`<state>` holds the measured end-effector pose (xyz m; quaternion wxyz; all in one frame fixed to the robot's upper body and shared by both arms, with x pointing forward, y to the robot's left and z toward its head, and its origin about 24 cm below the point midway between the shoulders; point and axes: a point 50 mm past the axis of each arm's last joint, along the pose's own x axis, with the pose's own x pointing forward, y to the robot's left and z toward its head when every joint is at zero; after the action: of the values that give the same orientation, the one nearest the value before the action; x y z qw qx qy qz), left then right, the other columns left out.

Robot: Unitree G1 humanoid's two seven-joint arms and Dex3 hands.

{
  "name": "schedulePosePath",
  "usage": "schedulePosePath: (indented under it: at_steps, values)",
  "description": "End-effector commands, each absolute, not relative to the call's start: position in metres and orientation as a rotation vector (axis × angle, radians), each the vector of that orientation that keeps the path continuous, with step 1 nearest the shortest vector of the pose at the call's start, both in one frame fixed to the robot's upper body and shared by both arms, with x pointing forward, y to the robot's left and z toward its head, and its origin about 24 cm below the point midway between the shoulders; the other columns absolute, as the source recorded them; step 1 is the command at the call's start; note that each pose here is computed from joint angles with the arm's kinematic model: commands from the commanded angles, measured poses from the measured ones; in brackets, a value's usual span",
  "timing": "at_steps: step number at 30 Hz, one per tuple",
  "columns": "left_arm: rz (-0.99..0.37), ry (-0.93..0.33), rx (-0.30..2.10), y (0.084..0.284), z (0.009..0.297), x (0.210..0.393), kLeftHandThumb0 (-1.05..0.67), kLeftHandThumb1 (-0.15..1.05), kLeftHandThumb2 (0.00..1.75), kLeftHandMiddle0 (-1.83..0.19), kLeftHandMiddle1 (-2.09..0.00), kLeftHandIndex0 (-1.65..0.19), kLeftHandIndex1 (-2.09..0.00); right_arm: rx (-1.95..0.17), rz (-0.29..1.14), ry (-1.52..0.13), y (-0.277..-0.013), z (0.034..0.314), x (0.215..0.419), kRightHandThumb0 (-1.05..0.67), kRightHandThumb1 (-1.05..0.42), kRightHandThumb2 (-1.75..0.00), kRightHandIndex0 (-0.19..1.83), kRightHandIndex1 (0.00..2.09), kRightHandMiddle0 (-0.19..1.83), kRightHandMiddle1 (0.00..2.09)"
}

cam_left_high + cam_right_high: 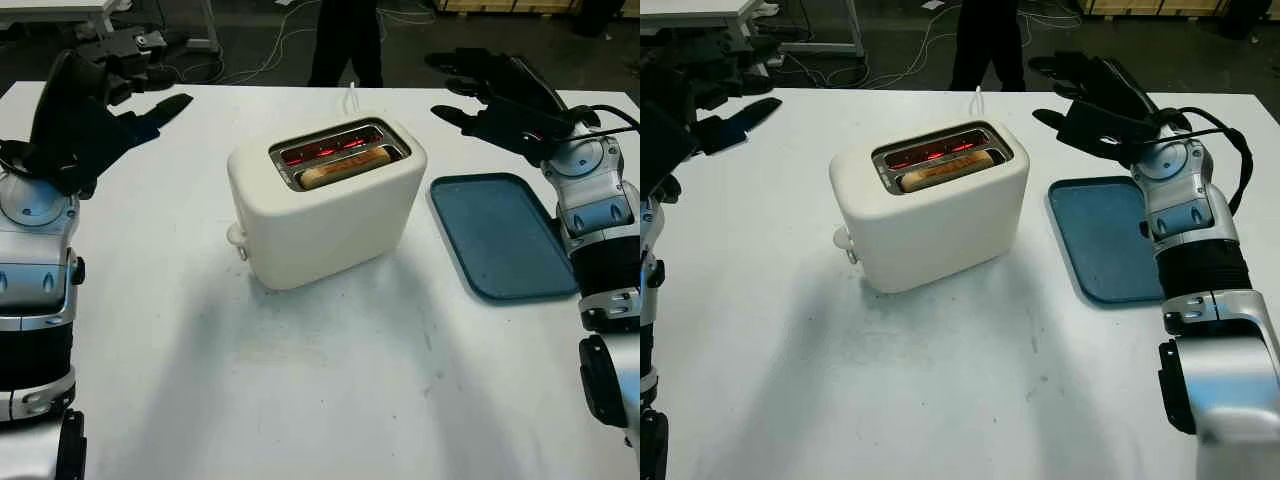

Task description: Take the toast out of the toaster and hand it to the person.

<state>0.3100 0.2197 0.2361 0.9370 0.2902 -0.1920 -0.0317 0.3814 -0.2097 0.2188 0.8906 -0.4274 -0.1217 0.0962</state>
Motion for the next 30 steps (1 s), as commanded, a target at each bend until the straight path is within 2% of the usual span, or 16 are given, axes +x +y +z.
schedulePosePath:
  at_steps: [1, 9, 19, 30]
  values:
    - [-0.081, -0.409, 0.577, 0.216, 0.24, 0.31, -0.44, 0.92, 0.2, -0.25, -0.92, -0.59, -0.11, -0.894, 0.201, -0.242, -0.211, 0.218, 0.38, -0.39, -0.92, -0.43, 0.43, 0.0, 0.4, 0.0]
    - [-0.085, -0.394, 0.565, 0.217, 0.236, 0.31, -0.49, 0.92, 0.2, -0.22, -0.97, -0.59, -0.13, -0.892, 0.21, -0.252, -0.21, 0.217, 0.38, -0.42, -0.92, -0.43, 0.48, 0.02, 0.42, 0.01]
    - [-0.086, -0.39, 0.543, 0.218, 0.233, 0.308, -0.47, 0.92, 0.22, -0.18, -1.0, -0.56, -0.13, -0.876, 0.218, -0.257, -0.209, 0.217, 0.377, -0.45, -0.92, -0.43, 0.51, 0.03, 0.42, 0.0]
    - [-0.096, -0.398, 0.559, 0.217, 0.232, 0.298, -0.49, 0.92, 0.23, -0.17, -1.01, -0.55, -0.16, -0.828, 0.213, -0.269, -0.21, 0.214, 0.373, -0.39, -0.92, -0.39, 0.51, 0.02, 0.42, 0.0]
